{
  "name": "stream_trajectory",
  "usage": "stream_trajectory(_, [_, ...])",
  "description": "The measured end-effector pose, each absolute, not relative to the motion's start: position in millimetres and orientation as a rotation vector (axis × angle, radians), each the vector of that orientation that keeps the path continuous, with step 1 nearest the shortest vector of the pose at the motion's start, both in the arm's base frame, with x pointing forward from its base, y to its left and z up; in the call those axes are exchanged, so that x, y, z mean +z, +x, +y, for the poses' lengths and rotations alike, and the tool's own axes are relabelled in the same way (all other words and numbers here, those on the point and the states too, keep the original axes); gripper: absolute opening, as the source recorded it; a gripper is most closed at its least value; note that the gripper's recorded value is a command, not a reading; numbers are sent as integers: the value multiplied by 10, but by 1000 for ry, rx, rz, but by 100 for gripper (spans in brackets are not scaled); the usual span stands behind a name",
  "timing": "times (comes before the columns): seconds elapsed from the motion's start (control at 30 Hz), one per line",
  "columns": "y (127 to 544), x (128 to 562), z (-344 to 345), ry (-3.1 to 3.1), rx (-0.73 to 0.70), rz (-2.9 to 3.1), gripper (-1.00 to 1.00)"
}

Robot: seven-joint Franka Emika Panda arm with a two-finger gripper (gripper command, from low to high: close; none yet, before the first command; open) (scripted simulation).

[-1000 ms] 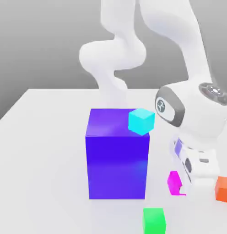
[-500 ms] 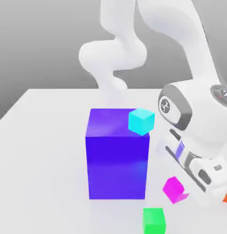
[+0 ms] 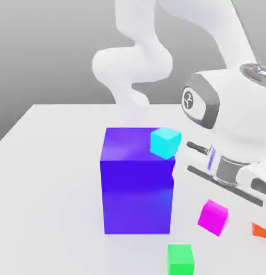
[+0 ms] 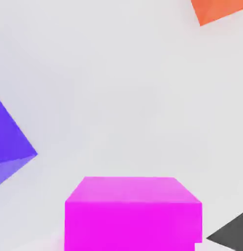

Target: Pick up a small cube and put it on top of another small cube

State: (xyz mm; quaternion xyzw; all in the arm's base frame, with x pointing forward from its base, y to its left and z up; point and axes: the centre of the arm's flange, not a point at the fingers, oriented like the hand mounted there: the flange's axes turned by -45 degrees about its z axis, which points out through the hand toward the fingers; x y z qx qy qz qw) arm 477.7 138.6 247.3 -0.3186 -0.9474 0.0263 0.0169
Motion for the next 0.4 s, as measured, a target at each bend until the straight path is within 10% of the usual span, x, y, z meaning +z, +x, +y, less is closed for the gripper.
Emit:
stream_trajectory(0.27, [4802,1947,1028,-1011,2,-2977,-100])
stream_trajectory(0.3, [4795,1845,1021,-1012,2,-2974,100])
stream_trajectory(0.4, [4795,1845,1022,-1012,2,-2975,100])
